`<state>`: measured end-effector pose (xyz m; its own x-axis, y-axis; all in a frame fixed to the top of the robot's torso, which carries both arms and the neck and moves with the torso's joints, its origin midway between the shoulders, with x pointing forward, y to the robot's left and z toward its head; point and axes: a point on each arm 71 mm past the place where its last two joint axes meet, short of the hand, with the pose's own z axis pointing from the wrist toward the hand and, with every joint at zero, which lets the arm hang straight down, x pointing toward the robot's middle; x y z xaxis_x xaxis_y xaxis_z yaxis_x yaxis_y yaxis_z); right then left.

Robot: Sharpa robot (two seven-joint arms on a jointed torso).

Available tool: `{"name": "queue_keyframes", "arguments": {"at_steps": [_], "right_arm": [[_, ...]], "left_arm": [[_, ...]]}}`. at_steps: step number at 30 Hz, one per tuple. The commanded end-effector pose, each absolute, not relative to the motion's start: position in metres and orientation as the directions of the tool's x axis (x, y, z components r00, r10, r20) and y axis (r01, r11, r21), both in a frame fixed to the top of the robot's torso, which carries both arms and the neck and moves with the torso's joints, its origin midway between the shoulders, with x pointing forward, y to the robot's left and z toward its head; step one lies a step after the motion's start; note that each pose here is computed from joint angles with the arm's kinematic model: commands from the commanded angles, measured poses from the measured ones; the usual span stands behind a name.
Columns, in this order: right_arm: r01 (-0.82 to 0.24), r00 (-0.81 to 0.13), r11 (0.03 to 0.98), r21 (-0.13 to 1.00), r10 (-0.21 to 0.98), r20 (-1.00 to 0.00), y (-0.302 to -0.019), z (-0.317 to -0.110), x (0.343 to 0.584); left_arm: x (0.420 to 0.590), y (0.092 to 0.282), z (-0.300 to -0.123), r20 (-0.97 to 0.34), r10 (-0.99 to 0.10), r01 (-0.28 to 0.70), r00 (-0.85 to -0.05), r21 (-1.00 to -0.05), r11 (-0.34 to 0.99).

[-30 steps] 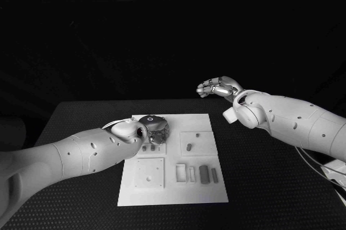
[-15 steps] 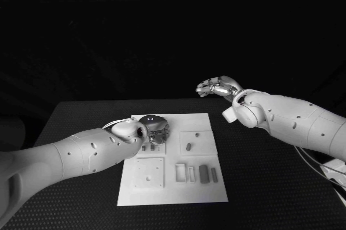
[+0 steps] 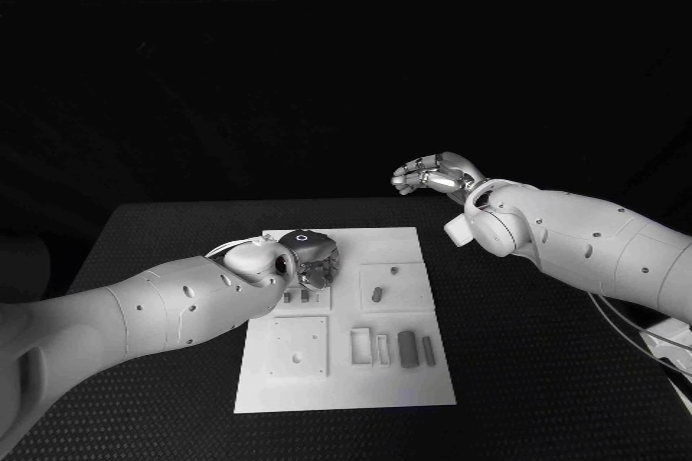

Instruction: Assemble the parts on the task board

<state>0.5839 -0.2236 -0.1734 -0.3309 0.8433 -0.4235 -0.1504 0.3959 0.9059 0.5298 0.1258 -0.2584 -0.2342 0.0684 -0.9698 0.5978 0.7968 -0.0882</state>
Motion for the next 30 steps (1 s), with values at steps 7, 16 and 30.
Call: {"name": "queue_keyframes", "arguments": {"at_steps": [7, 16, 30], "right_arm": [[-0.157, -0.342, 0.394, 0.905, 0.838, -0.424, -0.222, -0.173, 0.584], [-0.157, -0.342, 0.394, 0.905, 0.838, -0.425, -0.223, -0.173, 0.584], [-0.157, -0.343, 0.394, 0.905, 0.838, -0.424, -0.224, -0.173, 0.583]], "left_arm": [[0.528, 0.125, -0.259, -0.977, 0.046, 0.611, -0.210, -0.095, 0.786], [0.528, 0.130, -0.256, -0.976, -0.024, 0.592, -0.215, -0.150, 0.792], [0.528, 0.138, -0.252, -0.962, -0.094, 0.560, -0.255, -0.226, 0.797]]}}
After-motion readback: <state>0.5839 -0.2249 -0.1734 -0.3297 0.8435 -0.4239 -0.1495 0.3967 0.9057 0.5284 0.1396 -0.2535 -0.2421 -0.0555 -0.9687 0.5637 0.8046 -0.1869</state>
